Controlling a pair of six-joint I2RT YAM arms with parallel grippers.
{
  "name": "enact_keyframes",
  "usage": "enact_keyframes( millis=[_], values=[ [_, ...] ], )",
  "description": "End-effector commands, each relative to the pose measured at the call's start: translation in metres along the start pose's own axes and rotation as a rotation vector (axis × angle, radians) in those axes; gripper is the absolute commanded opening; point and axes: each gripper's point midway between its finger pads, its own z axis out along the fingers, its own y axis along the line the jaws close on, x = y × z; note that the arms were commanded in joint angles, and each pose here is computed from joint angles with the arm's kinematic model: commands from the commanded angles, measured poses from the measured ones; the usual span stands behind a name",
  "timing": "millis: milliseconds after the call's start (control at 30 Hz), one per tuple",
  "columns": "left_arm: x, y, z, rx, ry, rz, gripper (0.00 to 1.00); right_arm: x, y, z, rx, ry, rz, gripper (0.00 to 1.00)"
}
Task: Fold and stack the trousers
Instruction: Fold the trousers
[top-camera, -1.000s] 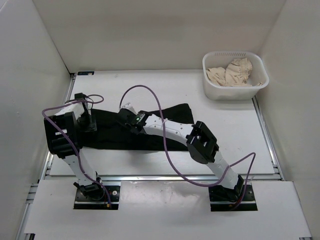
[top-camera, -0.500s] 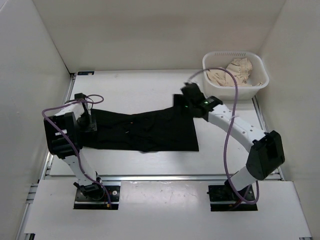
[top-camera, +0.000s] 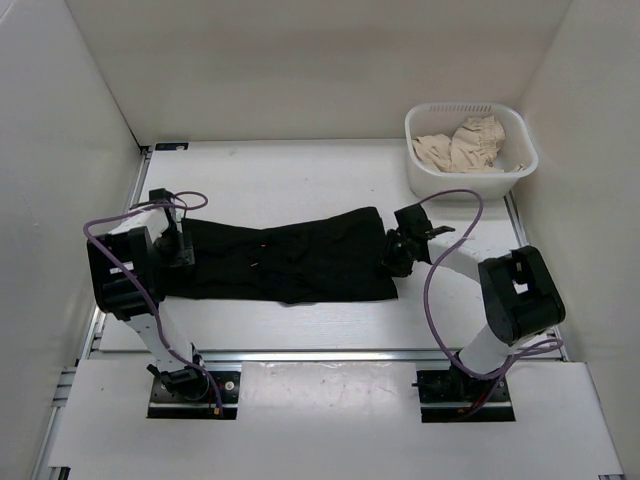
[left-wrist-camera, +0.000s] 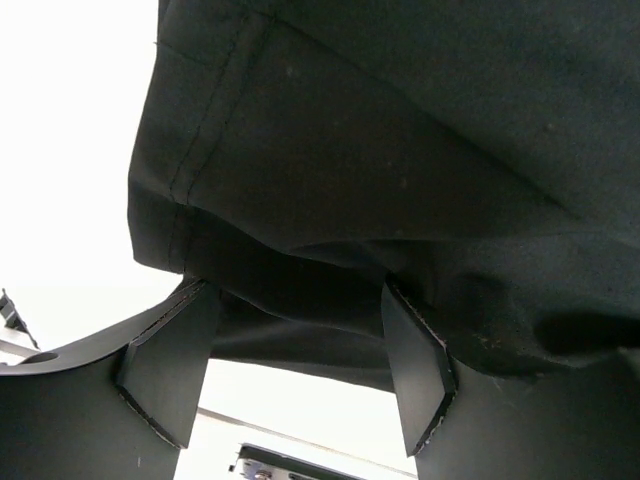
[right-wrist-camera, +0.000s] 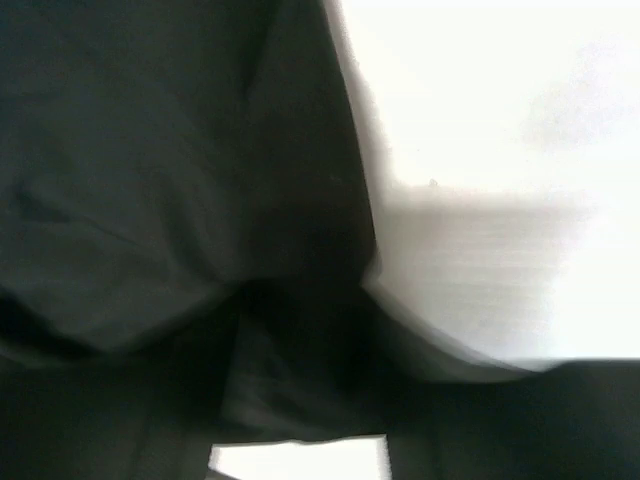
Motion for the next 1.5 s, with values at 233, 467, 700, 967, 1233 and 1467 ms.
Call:
enact_keyframes(
  millis=[233,467,700,967,1233,1467],
  values=[
    [-0.008,-0.009,-0.035,0.084,-0.074,-0.016,0.81,-0.015,-0.053,-0.016,0.056,-0.018,0.171,0.00],
    [-0.018,-0.034,-0.077,0.259,-0.150,-0.005,0.86,-0.066,-0.073,-0.140,0.278,-0.123,0.014,0.00],
    [0.000,-0.075,-0.073,0.295,-0.088,0.123,0.86,-0.034,0.049,-0.153,0.315,0.029,-0.344,0.00],
    [0.033,-0.162,-0.051,0.493,0.037,0.309,0.87,0.058,0.214,-0.087,0.141,0.237,-0.650,0.00],
    [0.033,-0.166,0.003,0.411,0.164,0.313,0.49,0.061,0.289,-0.055,-0.142,0.112,-0.718,0.00],
    [0.028,-0.168,-0.006,0.431,0.155,0.312,0.15,0.059,0.340,-0.071,-0.358,0.028,-0.730,0.00]
  ],
)
